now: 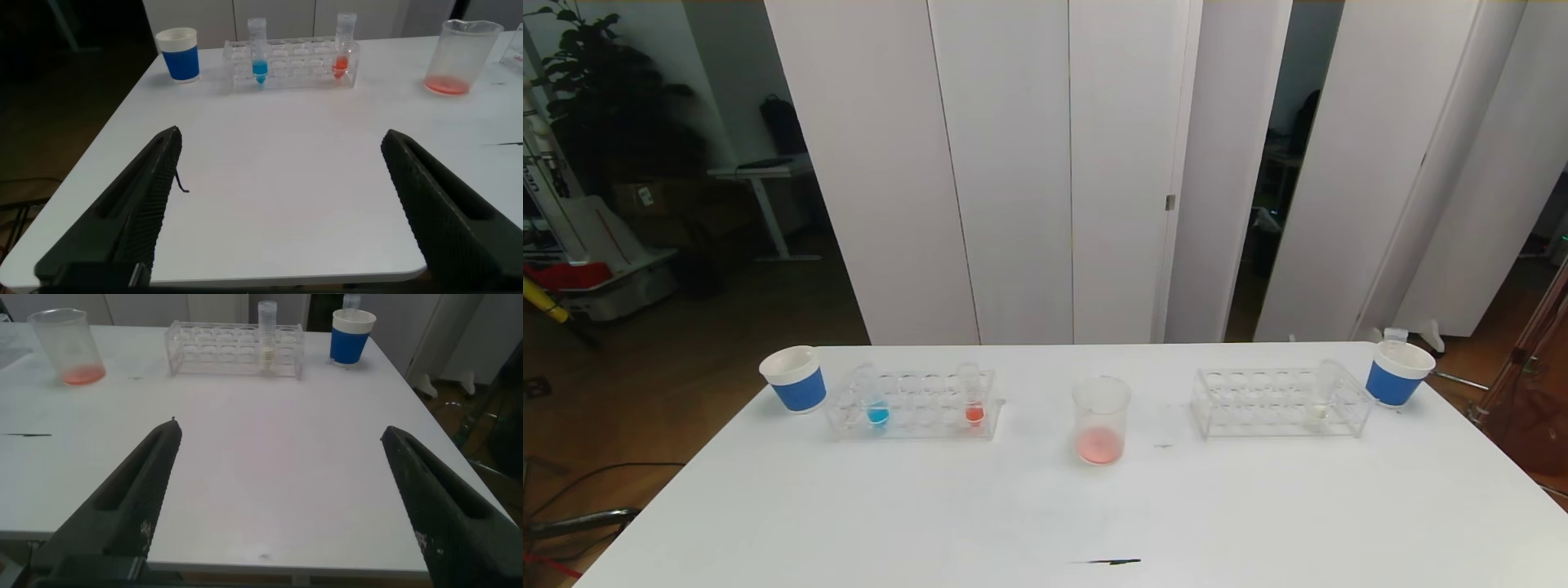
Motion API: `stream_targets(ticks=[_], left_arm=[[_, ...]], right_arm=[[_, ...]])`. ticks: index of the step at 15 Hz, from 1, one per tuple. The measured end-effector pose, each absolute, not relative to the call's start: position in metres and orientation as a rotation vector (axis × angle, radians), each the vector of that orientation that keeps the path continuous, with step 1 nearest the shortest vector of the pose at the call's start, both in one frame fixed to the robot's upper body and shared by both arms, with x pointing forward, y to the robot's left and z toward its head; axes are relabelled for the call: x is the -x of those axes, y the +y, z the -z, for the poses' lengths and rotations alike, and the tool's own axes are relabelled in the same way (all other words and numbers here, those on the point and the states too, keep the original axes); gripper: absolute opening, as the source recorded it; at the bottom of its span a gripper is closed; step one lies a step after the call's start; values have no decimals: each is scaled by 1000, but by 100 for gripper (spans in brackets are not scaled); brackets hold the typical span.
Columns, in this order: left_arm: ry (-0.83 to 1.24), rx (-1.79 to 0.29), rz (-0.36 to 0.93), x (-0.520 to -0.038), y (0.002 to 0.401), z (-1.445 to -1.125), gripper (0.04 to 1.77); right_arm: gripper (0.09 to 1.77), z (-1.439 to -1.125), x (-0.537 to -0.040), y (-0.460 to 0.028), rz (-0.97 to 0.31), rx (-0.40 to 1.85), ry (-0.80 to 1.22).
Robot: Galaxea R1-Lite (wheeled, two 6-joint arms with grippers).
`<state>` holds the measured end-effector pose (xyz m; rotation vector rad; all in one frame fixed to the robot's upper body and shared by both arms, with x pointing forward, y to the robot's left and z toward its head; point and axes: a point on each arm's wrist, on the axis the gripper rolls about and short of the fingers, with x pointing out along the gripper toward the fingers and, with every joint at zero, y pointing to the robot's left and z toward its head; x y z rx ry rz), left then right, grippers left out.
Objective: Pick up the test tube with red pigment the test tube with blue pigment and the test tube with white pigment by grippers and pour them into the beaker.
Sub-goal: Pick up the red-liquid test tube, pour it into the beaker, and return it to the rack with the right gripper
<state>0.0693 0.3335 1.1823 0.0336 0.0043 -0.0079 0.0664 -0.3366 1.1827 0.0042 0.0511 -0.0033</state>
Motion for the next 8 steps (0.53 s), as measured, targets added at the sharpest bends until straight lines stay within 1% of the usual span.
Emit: stream_targets(ticks=[8], left_arm=[[5, -34, 8, -69, 334, -1182, 174]], right_arm=[[175, -1183, -66, -337, 3, -4, 51]])
